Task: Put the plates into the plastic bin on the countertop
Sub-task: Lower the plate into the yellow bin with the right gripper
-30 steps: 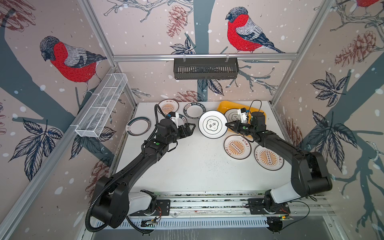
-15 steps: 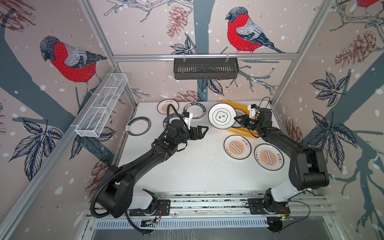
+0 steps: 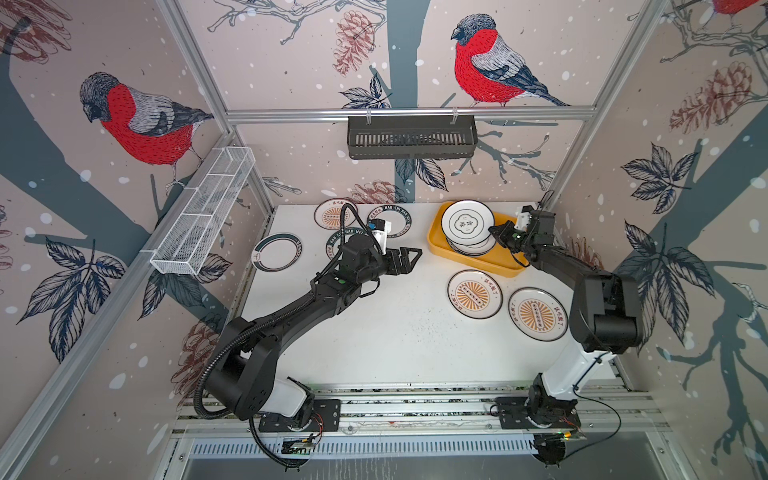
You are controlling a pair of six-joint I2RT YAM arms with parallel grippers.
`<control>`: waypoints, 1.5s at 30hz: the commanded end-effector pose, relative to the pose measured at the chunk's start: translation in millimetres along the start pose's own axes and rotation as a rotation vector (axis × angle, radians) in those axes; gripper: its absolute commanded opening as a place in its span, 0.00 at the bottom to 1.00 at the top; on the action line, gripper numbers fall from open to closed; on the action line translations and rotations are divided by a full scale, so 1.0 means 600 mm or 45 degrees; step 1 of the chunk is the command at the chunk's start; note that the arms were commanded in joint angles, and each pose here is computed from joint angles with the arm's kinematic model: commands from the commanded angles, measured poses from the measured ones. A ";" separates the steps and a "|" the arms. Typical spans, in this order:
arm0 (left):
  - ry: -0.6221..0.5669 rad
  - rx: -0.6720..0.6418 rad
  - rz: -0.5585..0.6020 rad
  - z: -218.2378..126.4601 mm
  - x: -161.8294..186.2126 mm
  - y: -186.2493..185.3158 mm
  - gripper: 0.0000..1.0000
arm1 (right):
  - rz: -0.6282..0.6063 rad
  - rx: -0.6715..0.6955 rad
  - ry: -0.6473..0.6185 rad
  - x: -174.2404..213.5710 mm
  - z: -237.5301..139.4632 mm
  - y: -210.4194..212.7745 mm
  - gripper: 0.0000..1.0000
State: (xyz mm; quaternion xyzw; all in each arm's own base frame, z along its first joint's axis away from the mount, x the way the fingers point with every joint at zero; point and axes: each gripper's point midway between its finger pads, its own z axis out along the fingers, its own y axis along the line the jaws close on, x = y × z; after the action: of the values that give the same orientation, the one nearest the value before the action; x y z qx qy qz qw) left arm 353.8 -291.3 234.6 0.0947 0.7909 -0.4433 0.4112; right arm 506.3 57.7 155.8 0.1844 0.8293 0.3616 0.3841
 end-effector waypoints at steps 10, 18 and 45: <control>-0.023 0.006 0.103 0.025 -0.021 -0.004 0.96 | 0.003 0.134 0.002 -0.024 0.042 -0.079 0.01; -0.017 -0.025 0.106 0.036 -0.027 0.003 0.96 | 0.002 0.185 0.012 -0.029 0.056 -0.103 0.01; -0.023 -0.094 0.068 0.001 -0.005 0.019 0.96 | -0.077 0.237 0.064 -0.019 0.061 -0.093 0.47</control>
State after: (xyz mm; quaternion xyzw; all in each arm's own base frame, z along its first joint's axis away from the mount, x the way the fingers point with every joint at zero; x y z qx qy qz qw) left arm 362.5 -286.4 225.4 0.1037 0.8056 -0.3994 0.4251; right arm 538.5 27.2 94.9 0.2041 0.8711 0.2829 0.3457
